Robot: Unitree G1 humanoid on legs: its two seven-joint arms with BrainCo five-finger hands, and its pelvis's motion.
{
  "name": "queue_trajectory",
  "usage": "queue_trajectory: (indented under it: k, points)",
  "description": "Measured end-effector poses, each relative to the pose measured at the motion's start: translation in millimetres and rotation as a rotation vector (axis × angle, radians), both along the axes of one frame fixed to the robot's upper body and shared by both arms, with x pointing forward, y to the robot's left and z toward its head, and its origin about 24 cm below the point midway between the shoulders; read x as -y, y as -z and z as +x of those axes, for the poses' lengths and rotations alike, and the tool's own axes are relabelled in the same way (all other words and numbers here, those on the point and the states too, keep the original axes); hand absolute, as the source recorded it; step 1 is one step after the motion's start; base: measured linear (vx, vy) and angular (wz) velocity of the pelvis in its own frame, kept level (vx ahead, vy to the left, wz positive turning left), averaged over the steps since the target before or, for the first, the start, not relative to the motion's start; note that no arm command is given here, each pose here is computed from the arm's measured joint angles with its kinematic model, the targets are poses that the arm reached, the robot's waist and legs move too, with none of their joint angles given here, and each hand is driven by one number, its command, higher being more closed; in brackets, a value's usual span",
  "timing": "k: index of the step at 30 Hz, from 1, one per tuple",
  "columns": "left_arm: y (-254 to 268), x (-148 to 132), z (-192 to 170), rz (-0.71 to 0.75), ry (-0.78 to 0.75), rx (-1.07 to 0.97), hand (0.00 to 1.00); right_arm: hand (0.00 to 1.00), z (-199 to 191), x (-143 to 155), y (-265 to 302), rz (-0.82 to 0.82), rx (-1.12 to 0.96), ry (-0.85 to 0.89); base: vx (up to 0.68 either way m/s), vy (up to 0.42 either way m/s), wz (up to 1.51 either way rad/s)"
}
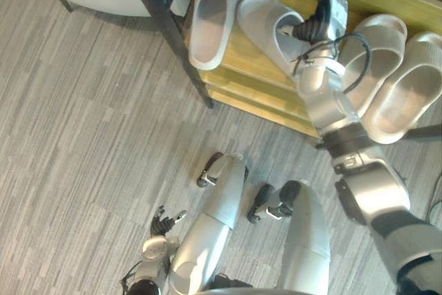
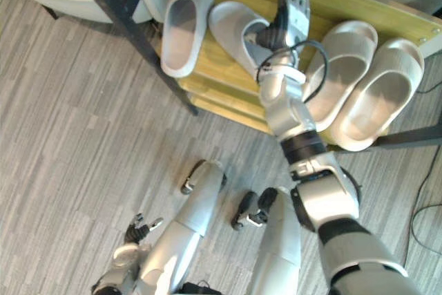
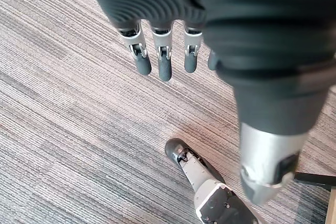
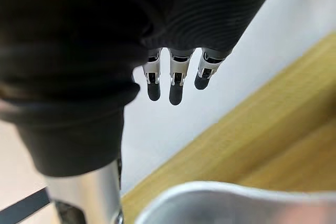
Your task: Organize the slippers on the shoe rack
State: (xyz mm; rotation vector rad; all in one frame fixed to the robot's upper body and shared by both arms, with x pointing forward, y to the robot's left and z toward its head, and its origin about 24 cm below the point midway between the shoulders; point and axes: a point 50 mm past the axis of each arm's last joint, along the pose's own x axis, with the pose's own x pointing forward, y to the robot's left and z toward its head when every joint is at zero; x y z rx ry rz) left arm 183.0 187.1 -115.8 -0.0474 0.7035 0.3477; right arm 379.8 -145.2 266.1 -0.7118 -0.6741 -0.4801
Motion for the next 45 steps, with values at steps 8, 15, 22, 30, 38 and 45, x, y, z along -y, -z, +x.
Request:
queue_trajectory:
  k: [8,15,22,30,38,45]
  points:
    - [0,-1,0,-0.005,-0.014,0.001,0.0,0.0,-2,-11,37,0.323,-0.12,-0.228,0.0,0.004,-0.01]
    - [0,-7,-1,-0.009,-0.047,0.002,0.0,0.0,-3,-16,60,0.489,-0.19,-0.322,0.01,0.016,-0.06]
    - [0,-8,-2,-0.009,-0.055,-0.003,0.0,0.0,-4,-11,60,0.567,-0.184,-0.368,0.0,0.0,0.0]
    - [1,-8,-2,-0.012,-0.059,-0.013,0.0,0.0,-5,-10,65,0.603,-0.18,-0.375,0.0,0.0,0.0]
    - [2,-10,-3,-0.023,-0.086,-0.017,0.0,0.0,-16,-23,75,0.732,-0.165,-0.457,0.0,0.007,-0.02]
    - [-2,-8,4,-0.029,-0.088,0.0,0.0,0.0,-19,-42,81,0.804,-0.184,-0.521,0.0,0.0,0.0]
